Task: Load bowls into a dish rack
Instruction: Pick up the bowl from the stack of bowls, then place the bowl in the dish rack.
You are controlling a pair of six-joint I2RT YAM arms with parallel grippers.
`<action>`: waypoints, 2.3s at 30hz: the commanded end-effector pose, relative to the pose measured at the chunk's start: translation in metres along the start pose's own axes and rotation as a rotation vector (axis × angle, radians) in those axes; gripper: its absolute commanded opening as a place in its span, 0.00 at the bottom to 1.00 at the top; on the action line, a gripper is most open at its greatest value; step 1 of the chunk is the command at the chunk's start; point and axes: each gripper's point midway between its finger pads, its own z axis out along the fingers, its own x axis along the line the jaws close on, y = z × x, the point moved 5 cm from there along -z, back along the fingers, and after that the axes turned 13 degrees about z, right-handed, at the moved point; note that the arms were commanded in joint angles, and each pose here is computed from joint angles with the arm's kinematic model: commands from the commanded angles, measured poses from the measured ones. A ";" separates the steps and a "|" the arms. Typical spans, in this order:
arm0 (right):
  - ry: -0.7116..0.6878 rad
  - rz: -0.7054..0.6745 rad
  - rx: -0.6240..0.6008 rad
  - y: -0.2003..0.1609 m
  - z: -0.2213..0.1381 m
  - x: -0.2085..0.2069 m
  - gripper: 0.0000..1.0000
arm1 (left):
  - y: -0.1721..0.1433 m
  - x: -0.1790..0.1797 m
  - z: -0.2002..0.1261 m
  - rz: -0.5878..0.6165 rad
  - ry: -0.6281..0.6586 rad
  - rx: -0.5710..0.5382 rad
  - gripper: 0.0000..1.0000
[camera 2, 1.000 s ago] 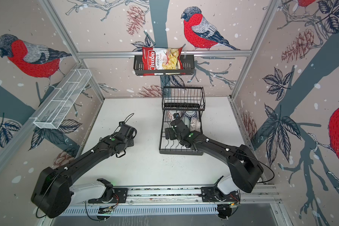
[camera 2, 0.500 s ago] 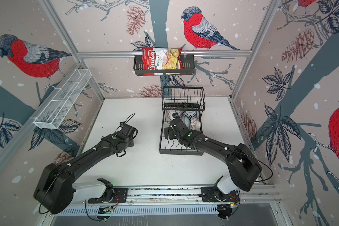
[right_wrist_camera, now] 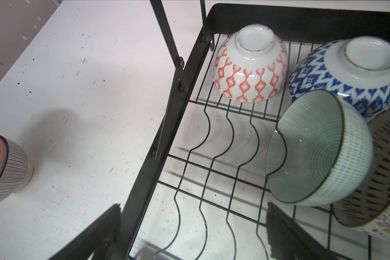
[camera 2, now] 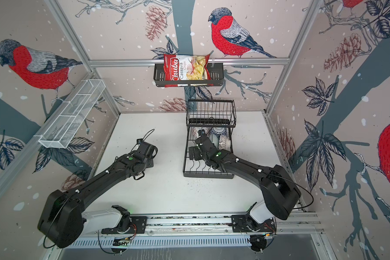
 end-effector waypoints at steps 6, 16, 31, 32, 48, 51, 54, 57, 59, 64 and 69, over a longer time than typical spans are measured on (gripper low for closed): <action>0.020 -0.008 -0.017 0.003 -0.001 0.003 1.00 | 0.025 -0.003 -0.017 -0.010 -0.054 -0.067 0.00; 0.135 -0.005 -0.072 0.003 -0.013 0.010 0.99 | 0.055 -0.020 -0.044 -0.034 -0.258 -0.203 0.00; 0.394 0.018 -0.159 -0.001 -0.053 0.030 1.00 | 0.085 -0.063 -0.084 -0.087 -0.701 -0.368 0.00; 0.400 0.016 -0.166 -0.002 -0.055 0.033 1.00 | 0.086 -0.067 -0.085 -0.090 -0.736 -0.371 0.00; 0.561 -0.013 -0.251 -0.017 -0.073 0.075 1.00 | 0.098 -0.103 -0.107 -0.108 -0.982 -0.400 0.00; 0.547 -0.004 -0.264 -0.015 -0.070 0.076 1.00 | 0.099 -0.108 -0.111 -0.108 -0.993 -0.403 0.00; 0.551 0.003 -0.269 -0.014 -0.068 0.078 0.99 | 0.100 -0.112 -0.116 -0.113 -1.011 -0.415 0.00; 0.548 0.008 -0.274 -0.014 -0.064 0.079 1.00 | 0.102 -0.115 -0.123 -0.115 -1.036 -0.428 0.00; 0.551 0.009 -0.277 -0.014 -0.063 0.080 1.00 | 0.102 -0.118 -0.125 -0.111 -1.046 -0.429 0.00; 0.545 0.024 -0.286 -0.011 -0.057 0.082 1.00 | 0.101 -0.124 -0.128 -0.098 -1.063 -0.428 0.00; 0.524 0.043 -0.304 -0.009 -0.053 0.081 1.00 | 0.099 -0.128 -0.131 -0.084 -1.084 -0.426 0.00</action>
